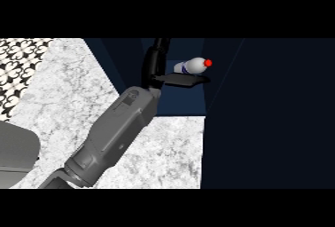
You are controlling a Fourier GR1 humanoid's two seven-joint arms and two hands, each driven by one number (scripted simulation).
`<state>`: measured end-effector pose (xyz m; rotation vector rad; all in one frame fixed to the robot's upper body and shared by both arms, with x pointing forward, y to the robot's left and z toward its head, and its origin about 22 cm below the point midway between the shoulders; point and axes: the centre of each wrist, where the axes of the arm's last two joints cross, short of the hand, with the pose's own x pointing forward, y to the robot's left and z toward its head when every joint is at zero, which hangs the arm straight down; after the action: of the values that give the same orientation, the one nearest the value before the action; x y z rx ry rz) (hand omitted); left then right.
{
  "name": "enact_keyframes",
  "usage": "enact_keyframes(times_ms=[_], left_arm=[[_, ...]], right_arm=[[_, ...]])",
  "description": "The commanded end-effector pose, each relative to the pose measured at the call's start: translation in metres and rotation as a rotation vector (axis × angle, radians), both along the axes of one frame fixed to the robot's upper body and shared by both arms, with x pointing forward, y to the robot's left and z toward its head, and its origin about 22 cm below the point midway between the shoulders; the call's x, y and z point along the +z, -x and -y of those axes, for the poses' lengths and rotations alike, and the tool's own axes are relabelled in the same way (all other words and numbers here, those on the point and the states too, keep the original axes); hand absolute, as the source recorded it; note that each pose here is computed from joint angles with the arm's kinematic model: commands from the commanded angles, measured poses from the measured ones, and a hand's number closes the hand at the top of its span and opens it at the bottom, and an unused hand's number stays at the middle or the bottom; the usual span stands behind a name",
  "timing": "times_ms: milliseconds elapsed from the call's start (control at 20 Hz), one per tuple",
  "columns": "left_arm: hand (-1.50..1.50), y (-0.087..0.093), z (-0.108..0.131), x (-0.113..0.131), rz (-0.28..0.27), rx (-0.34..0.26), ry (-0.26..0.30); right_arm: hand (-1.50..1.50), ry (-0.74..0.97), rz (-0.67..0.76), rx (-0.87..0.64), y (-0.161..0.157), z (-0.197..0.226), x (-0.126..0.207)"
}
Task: Pick up the bottled water, place it into the cabinet and close the cabinet
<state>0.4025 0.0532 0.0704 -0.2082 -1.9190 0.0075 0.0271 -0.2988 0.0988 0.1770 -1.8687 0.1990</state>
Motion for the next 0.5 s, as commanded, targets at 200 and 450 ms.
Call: enact_keyframes(times_ms=[200, 450], left_arm=[[-1.5, 0.051, 0.0, -0.01, -0.02, -0.089, 0.078], [-1.5, 0.094, -0.003, -0.021, -0.016, -0.129, 0.101]], right_arm=[[-1.5, 0.027, 0.05, -0.009, -0.002, -0.015, 0.03], [-1.5, 0.027, 0.053, -0.016, 0.0, -0.021, 0.039]])
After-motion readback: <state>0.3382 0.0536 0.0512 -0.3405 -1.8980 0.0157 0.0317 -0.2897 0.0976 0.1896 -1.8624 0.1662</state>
